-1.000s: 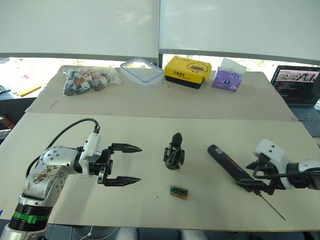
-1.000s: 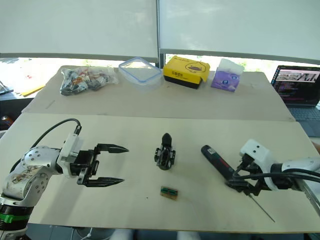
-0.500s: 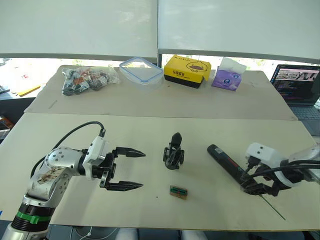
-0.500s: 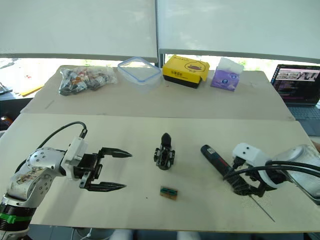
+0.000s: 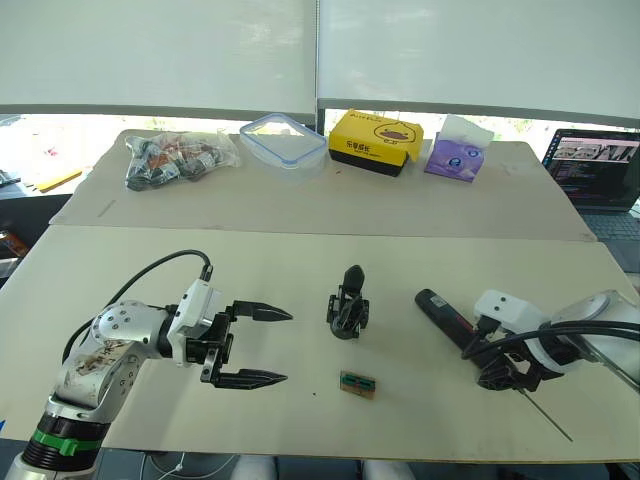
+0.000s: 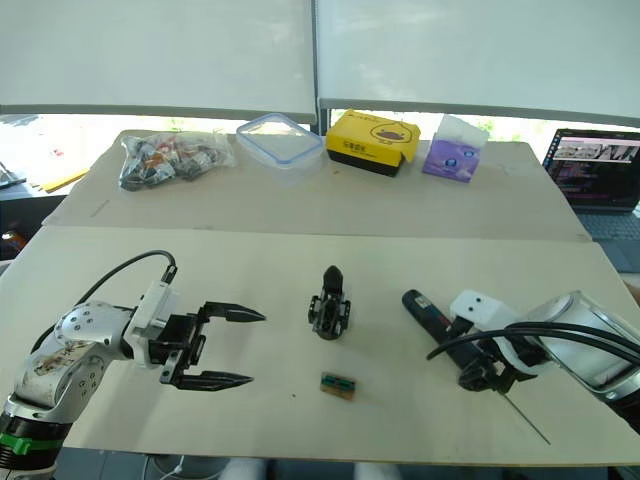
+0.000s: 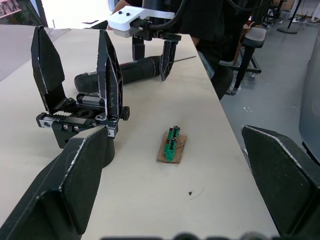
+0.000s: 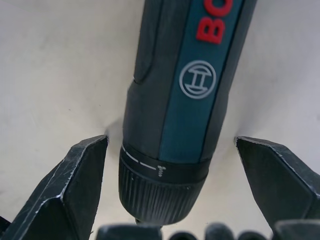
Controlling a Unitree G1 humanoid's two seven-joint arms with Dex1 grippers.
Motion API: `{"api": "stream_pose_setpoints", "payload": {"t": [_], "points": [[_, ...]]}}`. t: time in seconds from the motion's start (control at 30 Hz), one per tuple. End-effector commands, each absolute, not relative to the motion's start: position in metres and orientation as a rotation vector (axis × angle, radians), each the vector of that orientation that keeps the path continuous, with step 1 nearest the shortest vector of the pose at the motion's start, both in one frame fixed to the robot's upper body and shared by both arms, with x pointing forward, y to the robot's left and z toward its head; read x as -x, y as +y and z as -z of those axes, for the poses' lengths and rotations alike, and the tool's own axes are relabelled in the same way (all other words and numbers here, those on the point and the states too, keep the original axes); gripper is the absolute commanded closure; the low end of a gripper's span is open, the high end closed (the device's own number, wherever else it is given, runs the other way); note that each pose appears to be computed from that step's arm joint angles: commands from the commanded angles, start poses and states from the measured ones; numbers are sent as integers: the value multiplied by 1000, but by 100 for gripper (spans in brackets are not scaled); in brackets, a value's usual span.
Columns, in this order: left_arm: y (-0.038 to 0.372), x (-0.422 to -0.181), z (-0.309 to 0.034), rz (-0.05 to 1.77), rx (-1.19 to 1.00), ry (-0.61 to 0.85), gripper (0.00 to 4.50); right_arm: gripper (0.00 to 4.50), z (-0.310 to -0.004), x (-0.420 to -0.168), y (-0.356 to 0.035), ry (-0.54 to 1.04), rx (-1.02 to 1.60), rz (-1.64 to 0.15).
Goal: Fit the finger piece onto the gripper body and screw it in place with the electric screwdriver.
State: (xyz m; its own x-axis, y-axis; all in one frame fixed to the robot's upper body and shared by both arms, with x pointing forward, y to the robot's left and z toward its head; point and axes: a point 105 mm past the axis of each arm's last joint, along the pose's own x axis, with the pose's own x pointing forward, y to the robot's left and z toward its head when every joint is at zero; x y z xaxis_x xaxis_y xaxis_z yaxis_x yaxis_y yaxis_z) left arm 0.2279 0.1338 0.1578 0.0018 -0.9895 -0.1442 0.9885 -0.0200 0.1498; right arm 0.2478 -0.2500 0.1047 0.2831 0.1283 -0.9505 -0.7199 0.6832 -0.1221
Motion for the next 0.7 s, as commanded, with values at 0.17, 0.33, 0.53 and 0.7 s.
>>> {"api": "stream_pose_setpoints", "payload": {"t": [0.17, 0.33, 0.53, 0.7], "points": [[134, -224, -169, 1576, -280, -57, 0, 2, -104, -254, -246, 1145, 606, -597], [134, -225, -169, 1573, -285, -57, 0, 2, -100, -252, -248, 1165, 655, -621], [133, -226, -170, 1573, -291, -58, 0, 73, -97, -256, -248, 1158, 651, -614], [135, -225, -169, 1569, -291, -50, 0, 247, -100, -260, -250, 1127, 643, -596]]}}
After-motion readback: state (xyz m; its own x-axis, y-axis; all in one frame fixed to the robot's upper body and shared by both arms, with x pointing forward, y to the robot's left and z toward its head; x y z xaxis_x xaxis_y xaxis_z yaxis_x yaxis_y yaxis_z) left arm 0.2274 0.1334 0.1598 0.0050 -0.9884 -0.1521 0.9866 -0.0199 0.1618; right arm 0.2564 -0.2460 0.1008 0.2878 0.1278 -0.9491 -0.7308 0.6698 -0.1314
